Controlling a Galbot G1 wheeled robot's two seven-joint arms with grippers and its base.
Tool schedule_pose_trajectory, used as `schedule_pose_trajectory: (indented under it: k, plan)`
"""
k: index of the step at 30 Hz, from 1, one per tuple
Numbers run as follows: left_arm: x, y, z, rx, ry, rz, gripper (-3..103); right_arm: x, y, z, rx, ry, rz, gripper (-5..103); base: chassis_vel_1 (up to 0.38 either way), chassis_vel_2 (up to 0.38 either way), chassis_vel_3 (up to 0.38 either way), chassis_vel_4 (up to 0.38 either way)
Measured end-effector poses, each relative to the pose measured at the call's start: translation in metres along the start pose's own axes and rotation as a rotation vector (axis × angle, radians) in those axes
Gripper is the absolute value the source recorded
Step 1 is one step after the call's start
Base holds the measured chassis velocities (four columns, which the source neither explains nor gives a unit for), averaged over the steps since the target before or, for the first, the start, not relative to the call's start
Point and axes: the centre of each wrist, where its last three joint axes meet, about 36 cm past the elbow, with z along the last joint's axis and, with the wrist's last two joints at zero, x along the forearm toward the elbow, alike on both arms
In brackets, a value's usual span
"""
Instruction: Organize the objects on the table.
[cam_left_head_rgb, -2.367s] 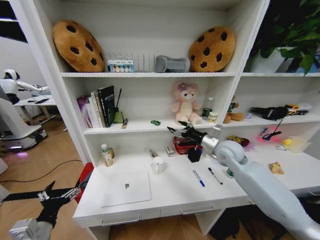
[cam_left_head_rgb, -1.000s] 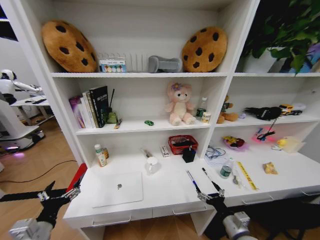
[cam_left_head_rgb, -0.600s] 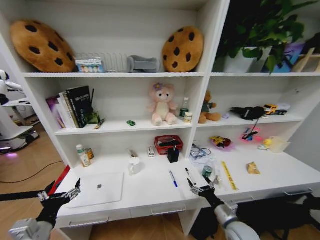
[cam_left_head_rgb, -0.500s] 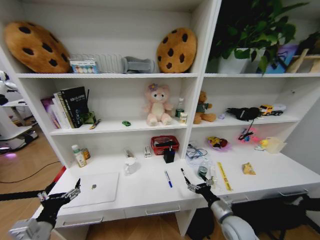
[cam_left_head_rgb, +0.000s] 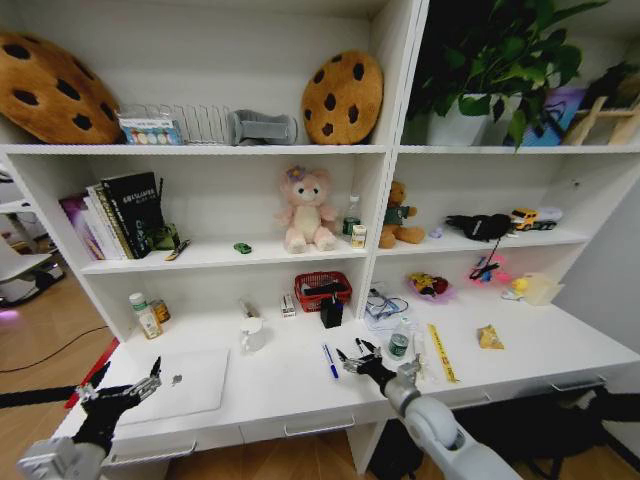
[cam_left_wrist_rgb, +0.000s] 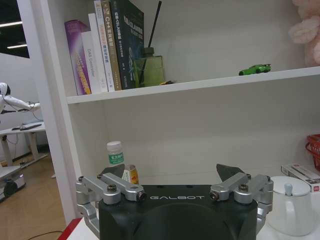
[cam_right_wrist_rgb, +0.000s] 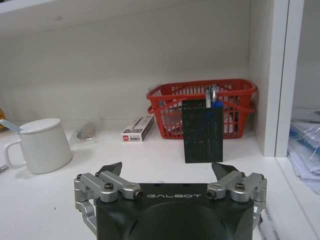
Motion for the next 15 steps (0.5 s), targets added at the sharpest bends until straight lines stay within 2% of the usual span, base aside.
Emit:
schedule_pose_trajectory:
  k: [2,3,5,9,10,15]
  plan:
    - [0.000,0.000,0.000,0.000,0.000,0.000,100,-0.041,0.031,0.005,-0.050,0.029,0.033,94,0.000,0.000,0.000,0.000]
    - [0.000,0.000,0.000,0.000,0.000,0.000,100,-0.041,0.031,0.005,-0.050,0.029,0.033,94,0.000,0.000,0.000,0.000]
    - [0.000,0.000,0.000,0.000,0.000,0.000,100,-0.063,0.051,0.006,-0.091,0.053,0.031,93,0.000,0.000,0.000,0.000]
    - [0.000,0.000,0.000,0.000,0.000,0.000,100,-0.075,0.055,0.009,-0.078,0.068,0.035,90,0.000,0.000,0.000,0.000]
    - [0.000,0.000,0.000,0.000,0.000,0.000,100,-0.080,0.056,0.009,-0.073,0.075,0.043,84,0.000,0.000,0.000,0.000]
    - [0.000,0.000,0.000,0.000,0.000,0.000,100,-0.088,0.058,0.009,-0.078,0.090,0.081,83,0.000,0.000,0.000,0.000]
